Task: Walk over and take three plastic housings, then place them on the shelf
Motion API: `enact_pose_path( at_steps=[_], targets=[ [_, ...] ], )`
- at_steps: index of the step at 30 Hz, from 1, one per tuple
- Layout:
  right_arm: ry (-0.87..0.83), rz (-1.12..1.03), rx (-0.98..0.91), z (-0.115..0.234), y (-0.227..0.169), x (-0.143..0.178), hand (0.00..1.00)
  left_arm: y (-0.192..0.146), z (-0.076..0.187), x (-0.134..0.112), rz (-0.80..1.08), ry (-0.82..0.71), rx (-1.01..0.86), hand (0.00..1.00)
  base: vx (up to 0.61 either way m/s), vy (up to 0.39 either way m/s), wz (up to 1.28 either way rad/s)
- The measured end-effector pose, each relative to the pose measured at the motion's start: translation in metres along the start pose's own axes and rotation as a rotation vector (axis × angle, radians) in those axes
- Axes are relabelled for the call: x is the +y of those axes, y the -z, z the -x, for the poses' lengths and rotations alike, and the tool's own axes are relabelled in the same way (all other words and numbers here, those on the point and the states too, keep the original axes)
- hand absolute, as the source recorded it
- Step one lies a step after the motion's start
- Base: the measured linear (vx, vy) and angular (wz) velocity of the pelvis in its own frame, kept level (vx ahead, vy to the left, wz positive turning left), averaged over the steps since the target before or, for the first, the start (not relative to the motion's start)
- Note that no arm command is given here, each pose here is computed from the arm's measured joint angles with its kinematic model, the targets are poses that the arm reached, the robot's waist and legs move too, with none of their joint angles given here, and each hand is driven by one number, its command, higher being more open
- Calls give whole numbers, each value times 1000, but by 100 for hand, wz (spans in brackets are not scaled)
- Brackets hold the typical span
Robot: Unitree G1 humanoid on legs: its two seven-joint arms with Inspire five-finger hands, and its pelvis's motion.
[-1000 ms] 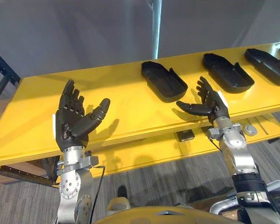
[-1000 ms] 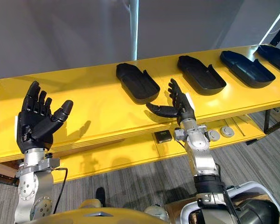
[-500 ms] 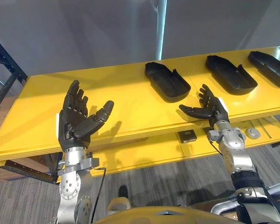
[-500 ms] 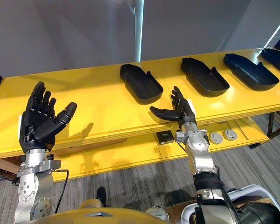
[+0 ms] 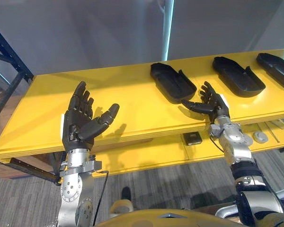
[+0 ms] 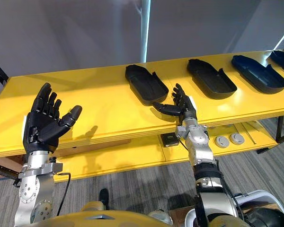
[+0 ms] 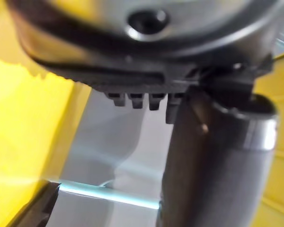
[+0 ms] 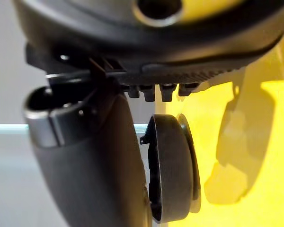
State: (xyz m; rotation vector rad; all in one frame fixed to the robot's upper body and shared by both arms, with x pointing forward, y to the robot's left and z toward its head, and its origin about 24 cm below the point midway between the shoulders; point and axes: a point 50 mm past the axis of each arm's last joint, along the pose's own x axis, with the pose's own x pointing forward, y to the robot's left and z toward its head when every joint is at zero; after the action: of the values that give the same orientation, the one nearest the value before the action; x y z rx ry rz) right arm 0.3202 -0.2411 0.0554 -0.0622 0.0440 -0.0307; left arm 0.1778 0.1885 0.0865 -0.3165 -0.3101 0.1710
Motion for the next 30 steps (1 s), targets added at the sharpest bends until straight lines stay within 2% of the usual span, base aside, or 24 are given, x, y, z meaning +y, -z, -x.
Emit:
enact_pose_path(
  at_steps=[18,30],
  targets=[
    [-111,47,2,-7,-7,2,100,7,1,2,2,14,33,100,-2,-8,2],
    [-176,65,-61,-5,-21,8,100,8,1,2,-3,24,35,100,0,-2,-3]
  ],
)
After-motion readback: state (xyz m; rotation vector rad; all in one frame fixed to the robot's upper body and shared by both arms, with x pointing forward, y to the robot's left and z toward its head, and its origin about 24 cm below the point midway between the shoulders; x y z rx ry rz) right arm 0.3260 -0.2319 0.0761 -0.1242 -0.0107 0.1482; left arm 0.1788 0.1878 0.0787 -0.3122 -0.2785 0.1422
